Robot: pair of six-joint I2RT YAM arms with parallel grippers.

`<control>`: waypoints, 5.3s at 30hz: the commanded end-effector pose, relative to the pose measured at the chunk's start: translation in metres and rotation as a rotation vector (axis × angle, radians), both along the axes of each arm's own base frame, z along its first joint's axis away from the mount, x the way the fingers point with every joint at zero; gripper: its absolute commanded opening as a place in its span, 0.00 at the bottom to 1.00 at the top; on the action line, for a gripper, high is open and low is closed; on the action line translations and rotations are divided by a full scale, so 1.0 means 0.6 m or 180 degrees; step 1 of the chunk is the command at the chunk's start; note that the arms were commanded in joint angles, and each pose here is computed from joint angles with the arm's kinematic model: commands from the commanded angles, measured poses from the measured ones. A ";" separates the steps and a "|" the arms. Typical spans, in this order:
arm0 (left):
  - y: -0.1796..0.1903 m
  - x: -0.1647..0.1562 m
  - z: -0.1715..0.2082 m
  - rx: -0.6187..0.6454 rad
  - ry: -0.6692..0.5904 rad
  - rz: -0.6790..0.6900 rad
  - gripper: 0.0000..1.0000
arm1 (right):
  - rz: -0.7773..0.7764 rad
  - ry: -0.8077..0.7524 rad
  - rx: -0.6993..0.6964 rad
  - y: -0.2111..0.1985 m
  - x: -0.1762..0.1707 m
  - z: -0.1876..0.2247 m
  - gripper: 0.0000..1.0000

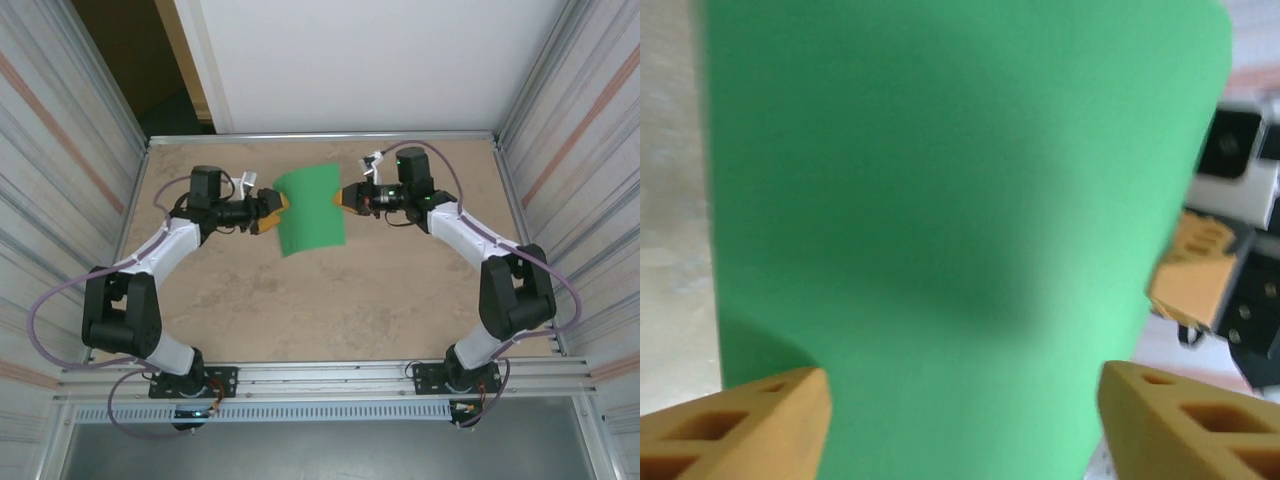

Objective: Fold a paper plane with a square sheet of paper (pick it up from the middle)
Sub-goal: First fold in half a square sheet of paper at the center of the table, then hold the square sheet of paper at the center of the table.

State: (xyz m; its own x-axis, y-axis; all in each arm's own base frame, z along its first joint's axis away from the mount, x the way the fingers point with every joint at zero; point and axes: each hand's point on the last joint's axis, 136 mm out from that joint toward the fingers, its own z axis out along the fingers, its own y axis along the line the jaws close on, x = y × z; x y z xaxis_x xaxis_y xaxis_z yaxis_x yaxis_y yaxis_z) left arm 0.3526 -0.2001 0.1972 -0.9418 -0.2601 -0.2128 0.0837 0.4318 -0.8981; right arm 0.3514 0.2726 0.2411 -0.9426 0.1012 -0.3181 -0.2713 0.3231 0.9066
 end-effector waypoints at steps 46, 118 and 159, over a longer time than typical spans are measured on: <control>-0.036 -0.020 -0.166 0.1023 0.0321 -0.0003 0.89 | -0.0134 0.1084 -0.1079 0.080 0.043 -0.282 0.03; -0.025 -0.096 -0.444 0.3438 0.1692 -0.0512 0.53 | -0.1108 0.0937 -0.1744 -0.068 0.027 -0.286 0.63; -0.019 -0.136 -0.512 0.3425 0.2104 -0.0581 0.59 | -0.0826 0.1054 -0.1610 -0.033 0.019 -0.317 0.60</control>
State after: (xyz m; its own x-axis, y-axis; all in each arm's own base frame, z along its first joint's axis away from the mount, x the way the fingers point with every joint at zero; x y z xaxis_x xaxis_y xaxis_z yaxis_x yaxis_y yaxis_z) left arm 0.3544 -0.2346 0.0000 -0.9943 -0.1019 -0.0322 -0.0969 0.9866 -0.1315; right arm 0.3667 0.2455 0.0553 -0.9546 0.2812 -0.0983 0.1568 0.7547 0.6370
